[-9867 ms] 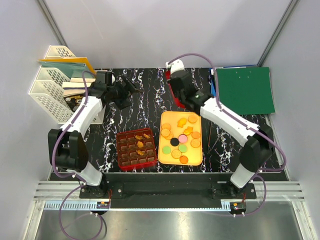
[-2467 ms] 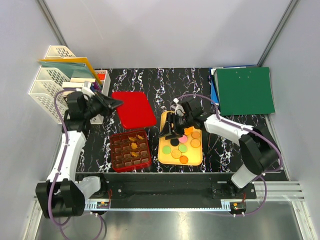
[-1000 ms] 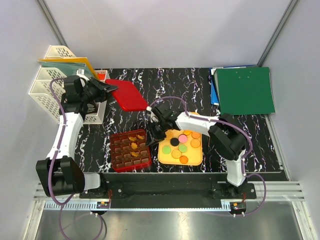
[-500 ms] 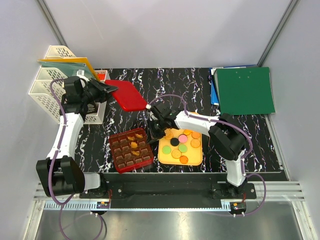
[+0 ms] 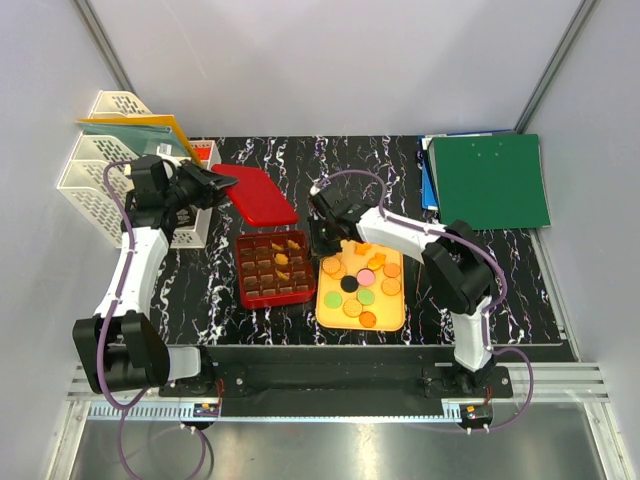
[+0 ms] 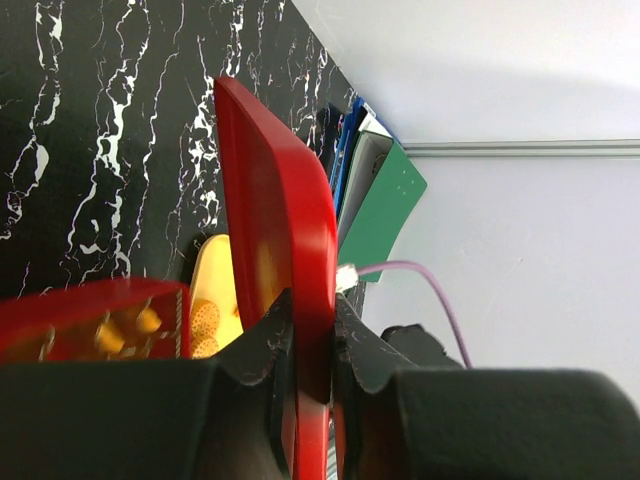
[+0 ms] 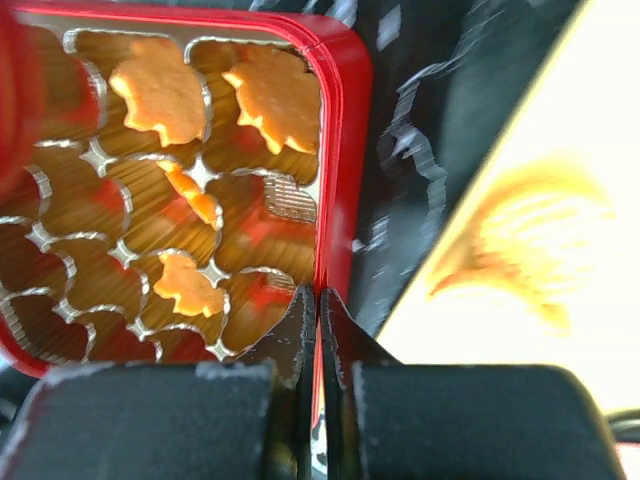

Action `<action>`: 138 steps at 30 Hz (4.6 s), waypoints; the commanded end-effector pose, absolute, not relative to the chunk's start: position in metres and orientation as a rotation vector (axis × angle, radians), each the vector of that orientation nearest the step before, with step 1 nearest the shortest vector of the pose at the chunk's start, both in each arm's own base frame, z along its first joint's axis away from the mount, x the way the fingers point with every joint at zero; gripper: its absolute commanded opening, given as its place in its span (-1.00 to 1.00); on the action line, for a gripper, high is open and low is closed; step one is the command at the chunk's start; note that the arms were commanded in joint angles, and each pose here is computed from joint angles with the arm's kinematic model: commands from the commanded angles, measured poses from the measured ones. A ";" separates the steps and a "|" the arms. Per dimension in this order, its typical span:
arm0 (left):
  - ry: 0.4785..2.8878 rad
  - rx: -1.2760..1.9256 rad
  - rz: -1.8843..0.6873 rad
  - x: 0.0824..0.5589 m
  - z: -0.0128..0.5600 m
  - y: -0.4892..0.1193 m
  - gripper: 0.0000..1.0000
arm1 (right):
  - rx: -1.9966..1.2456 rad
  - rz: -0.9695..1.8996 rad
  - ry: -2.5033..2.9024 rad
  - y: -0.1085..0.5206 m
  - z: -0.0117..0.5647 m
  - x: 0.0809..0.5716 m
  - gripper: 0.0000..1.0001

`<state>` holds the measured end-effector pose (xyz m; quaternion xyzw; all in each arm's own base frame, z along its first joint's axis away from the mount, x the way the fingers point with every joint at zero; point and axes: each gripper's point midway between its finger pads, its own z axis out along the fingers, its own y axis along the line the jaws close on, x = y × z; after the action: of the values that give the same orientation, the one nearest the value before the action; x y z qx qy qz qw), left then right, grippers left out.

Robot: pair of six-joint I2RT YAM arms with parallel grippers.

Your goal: Pack the cookies

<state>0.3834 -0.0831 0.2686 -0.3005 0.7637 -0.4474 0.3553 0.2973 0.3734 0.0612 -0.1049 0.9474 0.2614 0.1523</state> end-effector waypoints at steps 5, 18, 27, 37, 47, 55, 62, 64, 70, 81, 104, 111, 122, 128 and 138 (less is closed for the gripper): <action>1.901 -0.680 -1.214 0.381 0.296 -0.090 -1.00 | -0.212 0.324 2.717 0.323 0.040 0.342 -1.00; 1.911 -0.636 -1.230 0.376 0.286 -0.095 -0.99 | -0.025 0.153 2.687 0.275 0.043 0.423 -1.00; 1.892 -0.511 -1.348 0.376 0.255 -0.108 -0.96 | -0.049 0.119 2.702 0.264 0.037 0.423 -1.00; 1.851 -0.346 -1.426 0.394 0.255 -0.117 -0.92 | -0.154 0.042 2.714 0.254 0.031 0.420 -1.00; 1.852 -0.251 -1.566 0.428 0.236 -0.131 -0.88 | -0.104 0.058 2.656 0.252 0.064 0.422 -0.19; 1.889 -0.182 -1.645 0.451 0.225 -0.148 -0.83 | -0.061 0.085 2.585 0.247 0.106 0.421 -0.04; 1.950 -0.171 -1.719 0.461 0.202 -0.161 -0.81 | -0.031 0.119 2.560 0.246 0.123 0.419 -0.04; 1.960 -0.183 -1.722 0.460 0.196 -0.161 -0.81 | -0.036 0.109 2.584 0.244 0.113 0.421 -0.09; 1.975 -0.199 -1.715 0.455 0.189 -0.162 -0.81 | 0.014 0.087 2.641 0.238 0.080 0.434 -0.14; 1.986 -0.211 -1.724 0.456 0.182 -0.166 -0.81 | 0.095 0.110 2.647 0.236 0.066 0.479 -0.43; 2.124 -0.268 -1.677 0.463 0.137 -0.169 -0.66 | 0.046 0.377 2.583 0.282 0.094 0.517 -0.15; 2.202 -0.328 -1.650 0.470 0.115 -0.167 -0.30 | 0.054 0.318 2.527 0.268 0.126 0.515 -0.11; 2.399 -0.395 -1.335 0.470 0.091 -0.147 -0.03 | 0.049 0.266 2.540 0.258 0.125 0.508 -0.10; 2.467 -0.434 -1.054 0.472 0.086 -0.123 0.05 | 0.048 0.256 2.549 0.256 0.122 0.506 -0.10; 2.541 -0.428 -0.882 0.463 0.082 -0.116 0.22 | 0.047 0.264 2.564 0.257 0.117 0.503 -0.10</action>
<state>0.4664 -0.1314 0.0826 -0.1555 0.8945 -0.3709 0.1950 0.5006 0.2579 0.0834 0.0189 0.9647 0.0894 0.2470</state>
